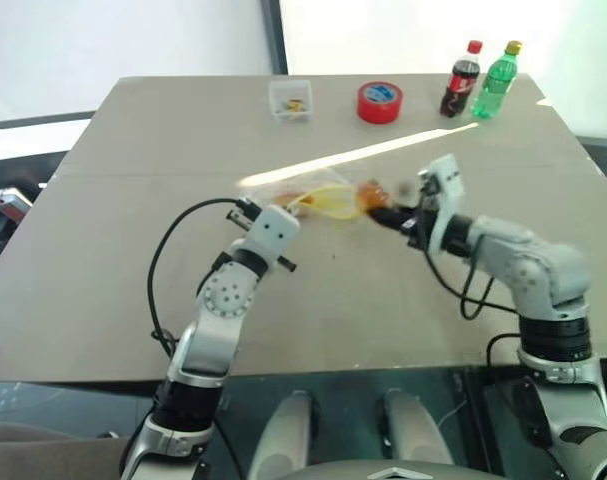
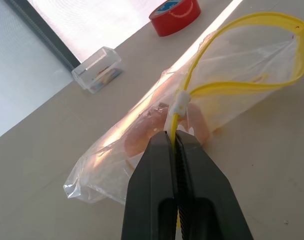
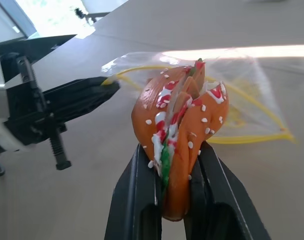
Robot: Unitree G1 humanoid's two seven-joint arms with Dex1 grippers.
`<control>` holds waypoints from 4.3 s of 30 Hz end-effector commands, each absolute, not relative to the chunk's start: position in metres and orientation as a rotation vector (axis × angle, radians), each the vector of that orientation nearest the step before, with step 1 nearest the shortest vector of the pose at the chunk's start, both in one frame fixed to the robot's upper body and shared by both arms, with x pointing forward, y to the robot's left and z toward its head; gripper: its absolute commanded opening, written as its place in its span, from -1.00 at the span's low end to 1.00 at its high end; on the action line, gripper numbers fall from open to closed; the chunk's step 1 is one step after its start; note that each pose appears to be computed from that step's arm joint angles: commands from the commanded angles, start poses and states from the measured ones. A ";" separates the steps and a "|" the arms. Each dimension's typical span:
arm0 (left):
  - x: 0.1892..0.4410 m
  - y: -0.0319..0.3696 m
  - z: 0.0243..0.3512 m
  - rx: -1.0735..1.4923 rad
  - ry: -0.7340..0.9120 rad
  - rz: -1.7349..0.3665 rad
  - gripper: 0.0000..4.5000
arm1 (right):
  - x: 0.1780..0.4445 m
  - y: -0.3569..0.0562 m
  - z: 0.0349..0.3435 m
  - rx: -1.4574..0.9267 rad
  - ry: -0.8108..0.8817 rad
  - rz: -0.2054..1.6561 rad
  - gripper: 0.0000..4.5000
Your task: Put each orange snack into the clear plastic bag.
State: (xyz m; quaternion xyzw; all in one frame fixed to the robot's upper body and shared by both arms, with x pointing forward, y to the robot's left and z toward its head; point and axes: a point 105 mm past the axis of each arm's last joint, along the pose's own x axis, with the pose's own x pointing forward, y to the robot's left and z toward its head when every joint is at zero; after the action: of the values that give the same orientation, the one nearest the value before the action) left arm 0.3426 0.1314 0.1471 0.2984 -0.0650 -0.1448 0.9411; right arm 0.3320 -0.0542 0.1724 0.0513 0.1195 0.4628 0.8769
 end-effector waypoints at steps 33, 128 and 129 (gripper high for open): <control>0.322 0.096 0.147 0.510 -0.205 -0.513 -1.00 | 0.402 -0.037 0.152 0.057 0.342 0.851 -0.90; 0.356 0.069 0.230 0.745 -0.401 -0.660 -1.00 | 0.348 -0.084 0.267 -1.144 -0.321 0.892 0.17; 0.356 0.070 0.231 0.755 -0.406 -0.661 -1.00 | 0.349 -0.077 0.265 -1.166 -0.353 0.902 0.17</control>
State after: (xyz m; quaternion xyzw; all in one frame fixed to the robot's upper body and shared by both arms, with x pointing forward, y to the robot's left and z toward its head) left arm 0.3634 0.0749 0.2080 0.3437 -0.1493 -0.3161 0.8716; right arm 0.3508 -0.0887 0.2584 -0.5009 -0.1175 0.4145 0.7506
